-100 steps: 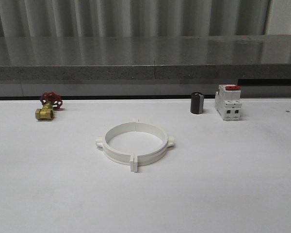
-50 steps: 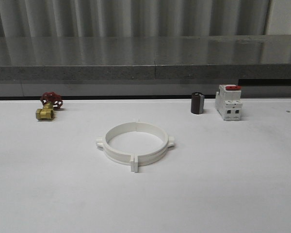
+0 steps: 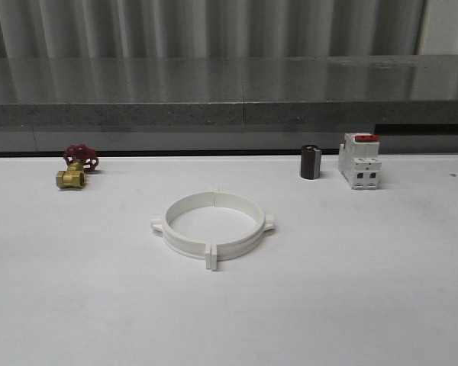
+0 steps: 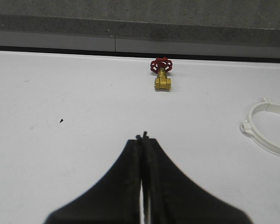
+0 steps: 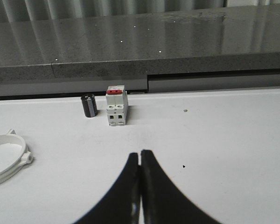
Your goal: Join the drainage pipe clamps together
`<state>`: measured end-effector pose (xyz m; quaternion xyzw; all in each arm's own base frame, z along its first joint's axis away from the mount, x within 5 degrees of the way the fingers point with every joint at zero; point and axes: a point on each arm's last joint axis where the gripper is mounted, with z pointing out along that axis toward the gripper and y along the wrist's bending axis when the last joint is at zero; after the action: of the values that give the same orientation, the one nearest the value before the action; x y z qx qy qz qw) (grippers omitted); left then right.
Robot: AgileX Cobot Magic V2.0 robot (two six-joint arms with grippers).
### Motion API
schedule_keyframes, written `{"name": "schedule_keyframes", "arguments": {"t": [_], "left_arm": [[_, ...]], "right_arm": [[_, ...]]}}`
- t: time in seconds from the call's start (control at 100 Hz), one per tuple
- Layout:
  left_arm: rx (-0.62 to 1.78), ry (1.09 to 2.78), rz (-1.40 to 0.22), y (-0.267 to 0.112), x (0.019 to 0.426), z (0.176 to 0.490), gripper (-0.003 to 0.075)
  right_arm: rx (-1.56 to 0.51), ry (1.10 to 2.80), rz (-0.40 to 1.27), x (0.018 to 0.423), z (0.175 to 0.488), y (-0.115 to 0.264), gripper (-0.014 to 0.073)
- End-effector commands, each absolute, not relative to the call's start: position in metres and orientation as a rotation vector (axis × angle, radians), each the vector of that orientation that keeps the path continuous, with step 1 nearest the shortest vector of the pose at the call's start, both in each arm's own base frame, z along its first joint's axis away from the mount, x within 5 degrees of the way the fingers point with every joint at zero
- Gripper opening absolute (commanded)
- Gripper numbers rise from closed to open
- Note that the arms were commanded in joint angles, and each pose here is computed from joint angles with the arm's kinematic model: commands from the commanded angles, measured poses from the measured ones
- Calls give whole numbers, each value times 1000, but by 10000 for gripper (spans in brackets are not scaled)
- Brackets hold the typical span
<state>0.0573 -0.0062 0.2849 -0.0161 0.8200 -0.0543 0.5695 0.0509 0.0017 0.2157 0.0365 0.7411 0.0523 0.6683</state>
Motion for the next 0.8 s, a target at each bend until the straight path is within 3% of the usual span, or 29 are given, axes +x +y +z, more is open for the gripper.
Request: {"name": "schedule_keyframes", "arguments": {"t": [0.0, 0.21, 0.79], "left_arm": [[-49, 1840, -140, -6, 59, 298, -20], [-49, 1840, -140, -6, 59, 298, -20], [-49, 1840, -140, -6, 59, 298, -20]], "right_arm": [[87, 1544, 113, 49, 225, 1, -118], [96, 1516, 124, 55, 205, 1, -118], [93, 1470, 126, 54, 210, 1, -118]]}}
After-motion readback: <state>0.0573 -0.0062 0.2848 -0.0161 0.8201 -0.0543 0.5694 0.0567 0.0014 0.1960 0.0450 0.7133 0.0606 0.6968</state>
